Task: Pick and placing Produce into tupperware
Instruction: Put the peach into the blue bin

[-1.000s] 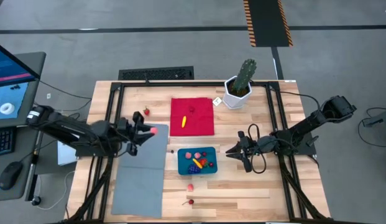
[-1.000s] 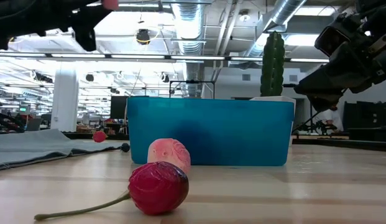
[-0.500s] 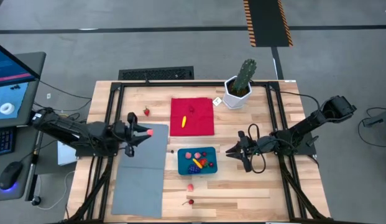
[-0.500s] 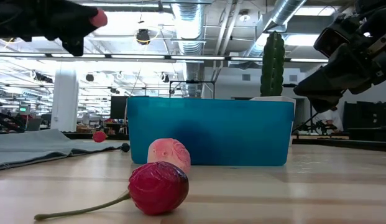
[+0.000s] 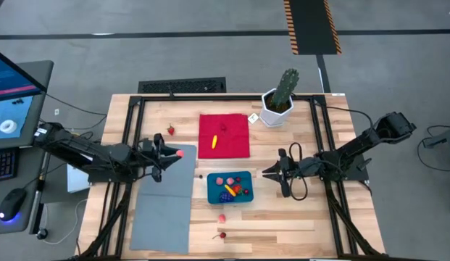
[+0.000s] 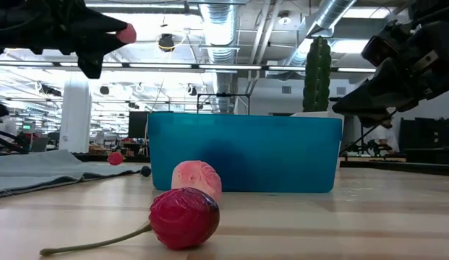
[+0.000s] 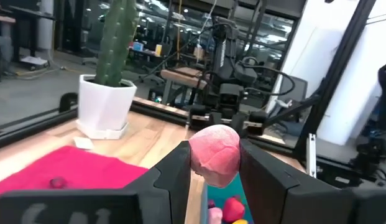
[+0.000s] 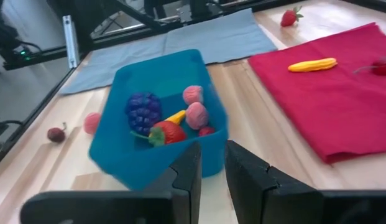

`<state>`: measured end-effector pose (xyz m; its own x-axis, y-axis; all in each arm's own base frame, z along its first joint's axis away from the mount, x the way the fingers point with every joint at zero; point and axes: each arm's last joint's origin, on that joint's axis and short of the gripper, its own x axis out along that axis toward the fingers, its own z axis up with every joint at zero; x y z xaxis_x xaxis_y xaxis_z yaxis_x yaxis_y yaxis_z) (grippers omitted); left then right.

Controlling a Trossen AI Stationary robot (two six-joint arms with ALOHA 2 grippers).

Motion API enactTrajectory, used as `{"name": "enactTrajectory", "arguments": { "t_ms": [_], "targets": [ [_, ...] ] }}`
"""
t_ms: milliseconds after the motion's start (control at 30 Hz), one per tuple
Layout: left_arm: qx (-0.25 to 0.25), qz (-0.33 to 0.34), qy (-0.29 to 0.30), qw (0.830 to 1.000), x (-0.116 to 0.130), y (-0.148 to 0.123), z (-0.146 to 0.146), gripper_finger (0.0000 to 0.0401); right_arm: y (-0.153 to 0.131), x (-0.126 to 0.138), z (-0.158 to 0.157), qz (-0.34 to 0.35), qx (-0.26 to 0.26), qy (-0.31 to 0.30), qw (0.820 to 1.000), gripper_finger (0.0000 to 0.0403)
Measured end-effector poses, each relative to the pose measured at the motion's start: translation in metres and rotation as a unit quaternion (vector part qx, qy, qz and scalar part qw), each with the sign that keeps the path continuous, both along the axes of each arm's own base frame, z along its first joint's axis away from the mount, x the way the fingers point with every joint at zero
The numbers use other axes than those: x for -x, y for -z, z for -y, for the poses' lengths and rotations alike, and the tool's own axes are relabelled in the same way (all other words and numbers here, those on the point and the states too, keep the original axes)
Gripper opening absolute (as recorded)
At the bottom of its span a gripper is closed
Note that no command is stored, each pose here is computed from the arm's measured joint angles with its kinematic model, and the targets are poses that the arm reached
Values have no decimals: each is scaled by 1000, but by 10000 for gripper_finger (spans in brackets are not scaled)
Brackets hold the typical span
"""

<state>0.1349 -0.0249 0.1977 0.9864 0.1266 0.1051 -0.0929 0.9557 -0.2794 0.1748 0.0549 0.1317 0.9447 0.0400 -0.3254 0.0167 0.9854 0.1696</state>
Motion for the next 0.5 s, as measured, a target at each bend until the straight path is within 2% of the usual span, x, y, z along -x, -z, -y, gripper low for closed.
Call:
{"name": "enactTrajectory", "arguments": {
  "t_ms": [167,333,500],
  "targets": [
    [-2,9,18,1000,-16,-8,5,114,0,-2,6,0,1,16,1000,93],
    [-11,-51,-10,999,-46,-11,10,114,0,-3,9,0,1,25,1000,93],
    [-22,-99,8,995,-79,-10,15,114,0,-3,10,0,1,27,1000,93]
  ]
}}
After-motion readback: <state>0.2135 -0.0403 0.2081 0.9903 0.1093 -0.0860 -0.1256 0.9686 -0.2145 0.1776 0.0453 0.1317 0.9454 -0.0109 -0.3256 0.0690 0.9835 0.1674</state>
